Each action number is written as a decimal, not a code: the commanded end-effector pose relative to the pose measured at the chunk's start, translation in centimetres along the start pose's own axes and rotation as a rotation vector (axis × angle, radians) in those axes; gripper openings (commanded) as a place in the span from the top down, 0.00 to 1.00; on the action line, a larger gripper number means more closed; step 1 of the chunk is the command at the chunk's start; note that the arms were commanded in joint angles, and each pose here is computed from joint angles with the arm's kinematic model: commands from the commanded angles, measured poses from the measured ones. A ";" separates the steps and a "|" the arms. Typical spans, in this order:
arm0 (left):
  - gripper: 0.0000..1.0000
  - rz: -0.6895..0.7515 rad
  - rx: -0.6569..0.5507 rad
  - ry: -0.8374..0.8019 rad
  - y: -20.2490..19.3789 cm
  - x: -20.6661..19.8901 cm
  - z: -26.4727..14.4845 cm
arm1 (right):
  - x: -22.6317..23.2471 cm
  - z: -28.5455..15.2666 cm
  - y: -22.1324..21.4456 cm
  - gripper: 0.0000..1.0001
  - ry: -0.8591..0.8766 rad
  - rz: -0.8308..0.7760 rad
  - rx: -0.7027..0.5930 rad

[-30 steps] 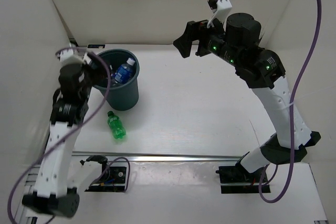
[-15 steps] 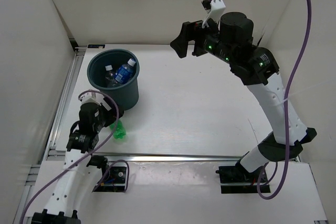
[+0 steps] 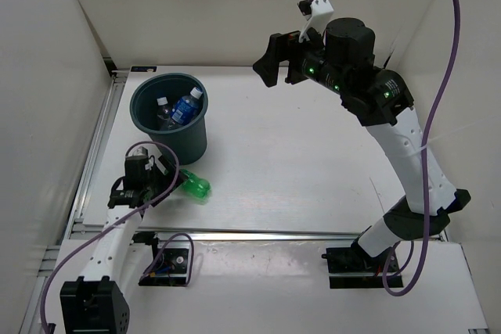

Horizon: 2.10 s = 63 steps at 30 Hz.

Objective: Put the plastic bottles in the bin

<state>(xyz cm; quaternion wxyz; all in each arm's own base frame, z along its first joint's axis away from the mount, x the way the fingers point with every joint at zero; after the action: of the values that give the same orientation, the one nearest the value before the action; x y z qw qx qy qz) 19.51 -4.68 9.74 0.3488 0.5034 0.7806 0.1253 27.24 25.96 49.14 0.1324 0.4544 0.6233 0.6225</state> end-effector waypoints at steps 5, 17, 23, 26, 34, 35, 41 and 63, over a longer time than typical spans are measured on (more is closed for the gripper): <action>0.00 -0.053 0.087 0.006 -0.6 0.5 1.1 | 0.1 -1.3 1.3 0.00 0.005 -0.020 -0.043; 0.00 -0.168 -0.024 -0.062 1.9 -1.0 1.0 | 0.0 -1.8 1.0 0.00 0.001 -0.020 -0.035; 0.00 -0.245 -0.057 -0.097 1.9 -1.3 1.5 | 0.0 -2.6 1.1 0.00 0.000 -0.020 -0.033; 0.00 -0.299 -0.080 -0.101 1.6 -1.1 2.1 | -0.2 -3.0 0.9 0.00 -0.013 -0.020 -0.029; 0.00 -0.347 -0.135 -0.117 1.1 -1.9 3.4 | -0.5 -4.4 0.8 0.00 -0.035 -0.020 -0.025; 0.00 -0.349 -0.159 -0.132 1.5 -2.4 3.4 | -0.5 -4.4 0.8 0.00 -0.035 -0.020 -0.025; 0.00 -0.371 -0.168 -0.139 1.5 -3.2 4.5 | -0.5 -5.0 0.9 0.00 -0.036 -0.020 -0.022; 0.18 -0.462 -0.107 -0.031 0.9 -3.4 8.1 | -1.2 -5.2 0.2 0.00 -0.064 -0.039 -0.004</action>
<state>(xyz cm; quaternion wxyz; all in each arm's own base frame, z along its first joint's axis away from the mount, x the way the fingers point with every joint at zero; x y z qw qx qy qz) 26.68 -8.77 6.50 0.4274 0.2972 0.8511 0.0679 24.32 22.51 49.32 0.1487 0.4666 0.6315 0.6011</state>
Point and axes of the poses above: each gripper's point midway between its finger pads, its own z axis out along the fingers, its own x axis along the line the jaws close on, y = z × x, the point moved 4 cm from there along -z, back along the fingers, and after that the axes turned 11 degrees about z, right-handed, at the moved point
